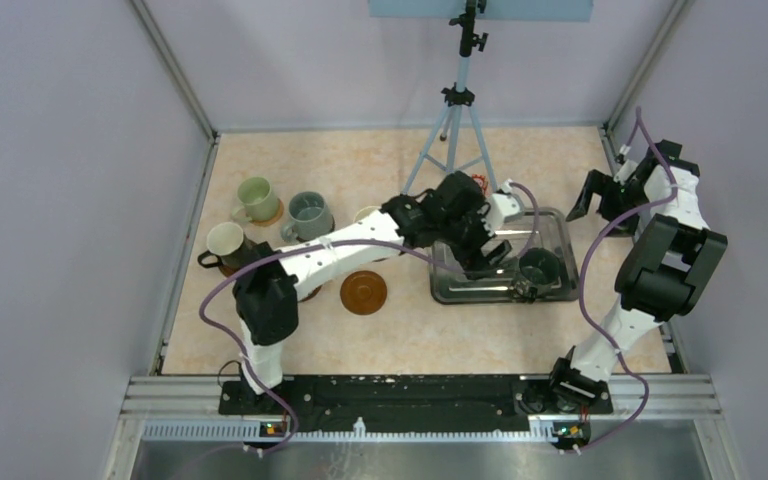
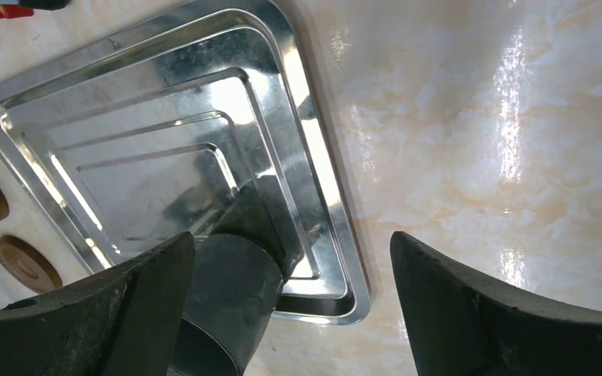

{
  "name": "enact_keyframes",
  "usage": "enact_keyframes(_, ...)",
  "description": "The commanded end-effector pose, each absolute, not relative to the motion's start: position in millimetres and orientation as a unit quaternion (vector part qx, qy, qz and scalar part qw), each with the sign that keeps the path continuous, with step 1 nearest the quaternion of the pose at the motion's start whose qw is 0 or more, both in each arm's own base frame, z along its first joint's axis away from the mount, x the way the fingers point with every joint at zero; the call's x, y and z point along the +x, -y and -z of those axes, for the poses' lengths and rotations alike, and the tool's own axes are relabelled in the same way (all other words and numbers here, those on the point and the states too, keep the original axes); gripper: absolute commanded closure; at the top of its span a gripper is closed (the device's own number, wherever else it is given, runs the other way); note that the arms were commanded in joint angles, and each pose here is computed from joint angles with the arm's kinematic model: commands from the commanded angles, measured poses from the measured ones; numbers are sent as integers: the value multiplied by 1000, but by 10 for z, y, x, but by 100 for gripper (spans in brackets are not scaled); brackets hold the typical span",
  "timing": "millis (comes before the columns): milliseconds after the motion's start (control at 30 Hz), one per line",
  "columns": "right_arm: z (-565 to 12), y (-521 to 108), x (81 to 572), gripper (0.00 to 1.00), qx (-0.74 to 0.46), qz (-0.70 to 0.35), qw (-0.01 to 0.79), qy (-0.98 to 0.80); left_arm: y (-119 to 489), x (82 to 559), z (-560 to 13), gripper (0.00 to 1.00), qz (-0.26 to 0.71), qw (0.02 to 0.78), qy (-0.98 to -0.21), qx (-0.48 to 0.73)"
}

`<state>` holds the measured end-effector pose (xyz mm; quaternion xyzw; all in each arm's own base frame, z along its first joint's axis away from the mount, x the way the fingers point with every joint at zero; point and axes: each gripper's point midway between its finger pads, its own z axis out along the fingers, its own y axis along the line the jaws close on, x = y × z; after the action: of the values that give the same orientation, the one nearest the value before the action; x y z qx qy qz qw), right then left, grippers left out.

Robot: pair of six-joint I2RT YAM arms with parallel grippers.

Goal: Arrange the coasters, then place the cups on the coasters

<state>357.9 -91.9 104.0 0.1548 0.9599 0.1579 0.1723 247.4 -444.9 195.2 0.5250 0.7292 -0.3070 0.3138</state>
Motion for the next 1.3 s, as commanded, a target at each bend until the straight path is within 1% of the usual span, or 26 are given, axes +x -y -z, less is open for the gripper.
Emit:
enact_keyframes(0,-1235,1061,3720,6,163,-120,210,-956,4965,2348,-1914,6,333,342,-732,486)
enact_keyframes(133,-1212,1149,3719,6,171,-96,208,-958,5262,2122,-1728,6,327,346,-738,479)
enact_keyframes(233,-1201,1247,3742,5,179,-73,205,-960,5415,2147,-1668,5,295,379,-749,456)
enact_keyframes(333,-1174,1296,3745,5,183,-61,199,-961,5519,2219,-1585,3,277,392,-765,428)
enact_keyframes(433,-1142,1294,3729,5,184,-61,198,-961,5602,2228,-1465,2,267,392,-773,421)
enact_keyframes(600,-1118,1306,3710,5,186,-56,195,-961,5781,2194,-1406,2,282,397,-768,417)
enact_keyframes(700,-1133,1328,3703,5,186,-49,196,-962,5829,2233,-1294,3,273,395,-776,409)
enact_keyframes(867,-1159,1339,3695,5,187,-44,199,-961,5760,2353,-1184,9,246,401,-788,397)
enact_keyframes(967,-1167,1340,3689,5,187,-42,200,-961,5651,2414,-1146,15,236,399,-793,395)
enact_keyframes(1033,-1160,1337,3690,5,187,-44,199,-961,5569,2469,-1148,20,231,399,-797,391)
enact_keyframes(1167,-1148,1338,3706,5,187,-46,199,-961,5464,2559,-1138,35,221,403,-799,389)
enact_keyframes(1267,-1147,1339,3709,5,187,-46,198,-961,5488,2538,-1121,40,225,400,-793,401)
